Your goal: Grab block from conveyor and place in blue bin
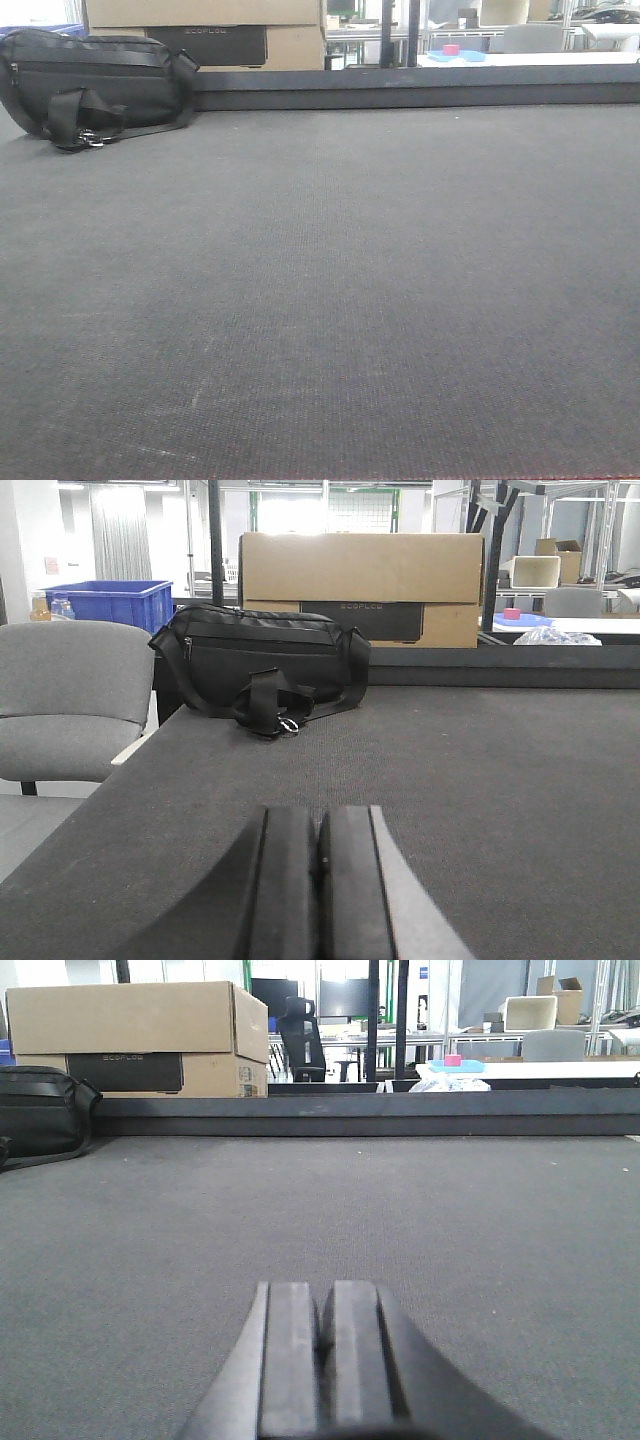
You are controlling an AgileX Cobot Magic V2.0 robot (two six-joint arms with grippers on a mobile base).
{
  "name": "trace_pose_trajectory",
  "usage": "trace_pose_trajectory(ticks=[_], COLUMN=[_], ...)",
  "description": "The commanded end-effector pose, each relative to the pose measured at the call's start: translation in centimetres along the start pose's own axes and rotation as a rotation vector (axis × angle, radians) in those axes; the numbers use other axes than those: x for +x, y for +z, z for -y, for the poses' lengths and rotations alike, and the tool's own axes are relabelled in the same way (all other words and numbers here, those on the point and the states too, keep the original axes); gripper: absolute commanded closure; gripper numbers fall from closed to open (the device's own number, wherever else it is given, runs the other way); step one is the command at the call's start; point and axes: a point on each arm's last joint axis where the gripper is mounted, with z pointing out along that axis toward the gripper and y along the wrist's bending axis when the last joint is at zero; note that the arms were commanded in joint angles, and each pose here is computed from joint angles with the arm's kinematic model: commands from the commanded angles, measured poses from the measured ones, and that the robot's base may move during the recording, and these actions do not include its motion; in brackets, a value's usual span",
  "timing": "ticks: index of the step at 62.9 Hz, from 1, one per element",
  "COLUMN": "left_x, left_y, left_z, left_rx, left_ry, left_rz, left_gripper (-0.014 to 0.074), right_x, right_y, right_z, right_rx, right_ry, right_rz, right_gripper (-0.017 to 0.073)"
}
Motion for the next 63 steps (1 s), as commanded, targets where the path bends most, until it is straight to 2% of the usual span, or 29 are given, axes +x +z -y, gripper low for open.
trace_pose_trajectory(ticks=[1, 63], left_x=[-0.27, -0.33], left_y=[-0.05, -0.05], left_z=[-0.01, -0.01], left_rx=[-0.001, -0.001], left_ry=[0.001, 0.003], left_rz=[0.023, 0.029], left_gripper=[0.0705, 0.0705], right_x=[-0.23, -0.23], right_y=[-0.03, -0.03], right_z=[0.02, 0.02], right_rx=[0.004, 0.004], right_ry=[-0.006, -0.006], right_rz=[0.026, 0.026], right_gripper=[0.0727, 0.0727])
